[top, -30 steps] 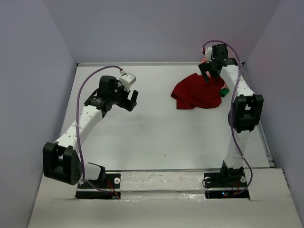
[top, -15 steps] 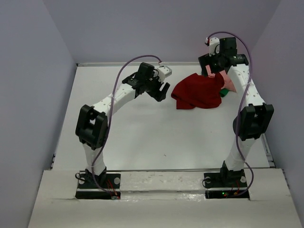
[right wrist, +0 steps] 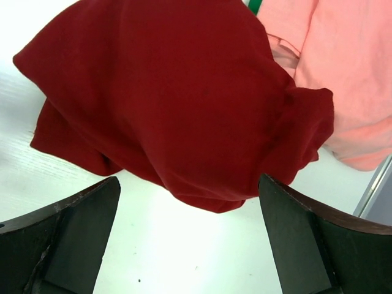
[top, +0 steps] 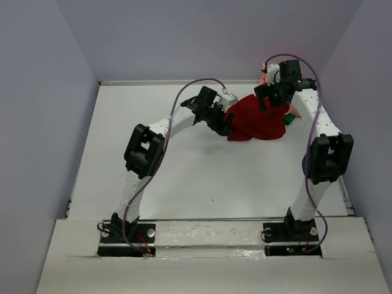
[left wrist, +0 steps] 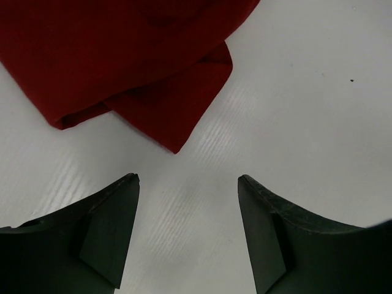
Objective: Fold and stack the t-shirts
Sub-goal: Flatten out the tshirt
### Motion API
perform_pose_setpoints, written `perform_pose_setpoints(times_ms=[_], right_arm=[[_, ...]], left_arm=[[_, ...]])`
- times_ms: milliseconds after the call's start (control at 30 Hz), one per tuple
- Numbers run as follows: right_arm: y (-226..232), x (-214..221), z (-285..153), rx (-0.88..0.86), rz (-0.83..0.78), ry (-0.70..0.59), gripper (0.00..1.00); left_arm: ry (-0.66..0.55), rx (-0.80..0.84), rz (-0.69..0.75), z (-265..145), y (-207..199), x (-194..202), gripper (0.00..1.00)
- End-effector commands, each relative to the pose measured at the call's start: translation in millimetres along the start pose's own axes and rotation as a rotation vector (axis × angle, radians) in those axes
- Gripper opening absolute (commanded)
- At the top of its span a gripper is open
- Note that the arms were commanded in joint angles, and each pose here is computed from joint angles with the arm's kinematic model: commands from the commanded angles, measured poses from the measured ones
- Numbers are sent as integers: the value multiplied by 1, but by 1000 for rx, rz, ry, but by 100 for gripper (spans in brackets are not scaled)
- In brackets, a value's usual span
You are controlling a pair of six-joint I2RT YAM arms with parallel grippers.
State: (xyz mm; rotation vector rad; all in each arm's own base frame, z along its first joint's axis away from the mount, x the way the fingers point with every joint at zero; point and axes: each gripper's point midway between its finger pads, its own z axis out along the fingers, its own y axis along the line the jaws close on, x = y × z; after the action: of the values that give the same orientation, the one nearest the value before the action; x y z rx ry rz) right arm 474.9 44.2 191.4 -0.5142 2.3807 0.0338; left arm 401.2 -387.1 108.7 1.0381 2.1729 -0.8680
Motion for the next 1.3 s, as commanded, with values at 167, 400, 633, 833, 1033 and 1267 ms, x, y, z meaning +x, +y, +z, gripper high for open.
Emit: perform_pose_setpoints(times_ms=[167,400,633,833,1033,1267], right_arm=[[-32,-26,-30,197,28,-104,100],[-37,-33,-43,228,16,-127,100],[-36,-33,-51,231,5,-133,100],[-32,-26,-43,209,7,-114,100],[-30,-25,-40,198,10,-111,100],[-29,-23,-39,192,9,-108,100]], left_arm=[[-46,149,-3,29,-43,-21,74],[-52,142,-18,46,-39,-18,74],[-36,83,-24,52,-26,-9,74],[-34,29,-37,46,-12,-10,73],[-18,-7,-57,43,1,-7,73],[10,7,-92,51,4,5,73]])
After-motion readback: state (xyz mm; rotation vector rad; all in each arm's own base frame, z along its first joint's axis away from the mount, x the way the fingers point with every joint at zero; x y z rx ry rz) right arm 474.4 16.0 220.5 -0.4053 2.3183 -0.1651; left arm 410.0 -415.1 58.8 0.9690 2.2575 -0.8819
